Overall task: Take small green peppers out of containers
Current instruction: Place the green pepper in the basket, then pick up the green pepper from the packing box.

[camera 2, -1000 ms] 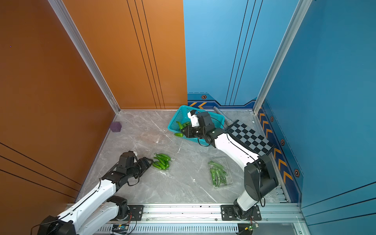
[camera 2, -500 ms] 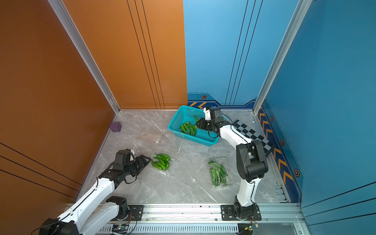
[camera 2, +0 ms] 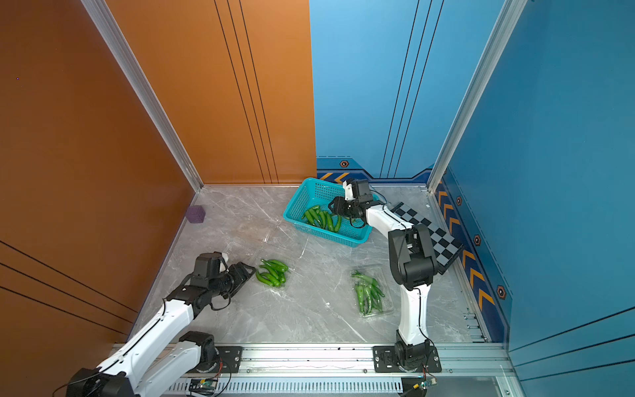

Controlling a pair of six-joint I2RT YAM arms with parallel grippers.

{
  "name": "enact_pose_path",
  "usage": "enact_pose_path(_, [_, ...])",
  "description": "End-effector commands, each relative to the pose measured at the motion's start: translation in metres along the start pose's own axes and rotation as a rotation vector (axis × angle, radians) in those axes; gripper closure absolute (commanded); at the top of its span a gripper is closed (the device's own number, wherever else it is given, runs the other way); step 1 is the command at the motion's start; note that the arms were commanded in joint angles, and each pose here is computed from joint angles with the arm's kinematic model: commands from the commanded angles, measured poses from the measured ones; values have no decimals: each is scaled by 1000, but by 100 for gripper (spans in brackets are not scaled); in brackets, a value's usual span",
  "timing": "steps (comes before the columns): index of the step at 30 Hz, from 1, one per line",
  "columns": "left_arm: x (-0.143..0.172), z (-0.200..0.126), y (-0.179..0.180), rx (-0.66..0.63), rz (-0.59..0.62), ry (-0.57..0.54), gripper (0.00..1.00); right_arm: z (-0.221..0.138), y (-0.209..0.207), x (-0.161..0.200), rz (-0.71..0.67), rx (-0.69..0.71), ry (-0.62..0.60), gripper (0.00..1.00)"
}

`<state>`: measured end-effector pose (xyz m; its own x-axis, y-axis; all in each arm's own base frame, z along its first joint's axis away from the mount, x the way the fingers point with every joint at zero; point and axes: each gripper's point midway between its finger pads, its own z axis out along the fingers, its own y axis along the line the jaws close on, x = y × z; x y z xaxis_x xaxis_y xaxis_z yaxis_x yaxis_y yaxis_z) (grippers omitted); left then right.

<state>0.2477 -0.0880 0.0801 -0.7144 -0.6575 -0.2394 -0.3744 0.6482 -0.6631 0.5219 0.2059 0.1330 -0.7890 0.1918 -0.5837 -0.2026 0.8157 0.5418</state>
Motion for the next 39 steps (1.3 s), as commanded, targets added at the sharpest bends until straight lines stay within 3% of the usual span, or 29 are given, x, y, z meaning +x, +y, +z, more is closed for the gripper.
enact_pose_path(1, [-3,-4,-7,16,14,4,31,-39,18,-16,-86,48,-64,40])
enact_pose_path(4, [-2,-4,-8,21,14,14,31,-59,49,-2,-156,19,-34,42])
enact_pose_path(8, [-2,-6,-10,27,14,11,31,-67,104,54,-306,-16,94,45])
enact_pose_path(15, [0,-5,-6,19,12,16,31,-54,165,164,-534,-52,322,45])
enact_pose_path(18, [0,-5,-5,19,14,17,31,-41,171,195,-596,-32,382,45])
enact_pose_path(27, [2,-5,0,20,9,14,31,-6,180,253,-689,-19,502,46])
enact_pose_path(39, [2,-4,2,37,0,16,31,24,171,273,-703,6,557,47])
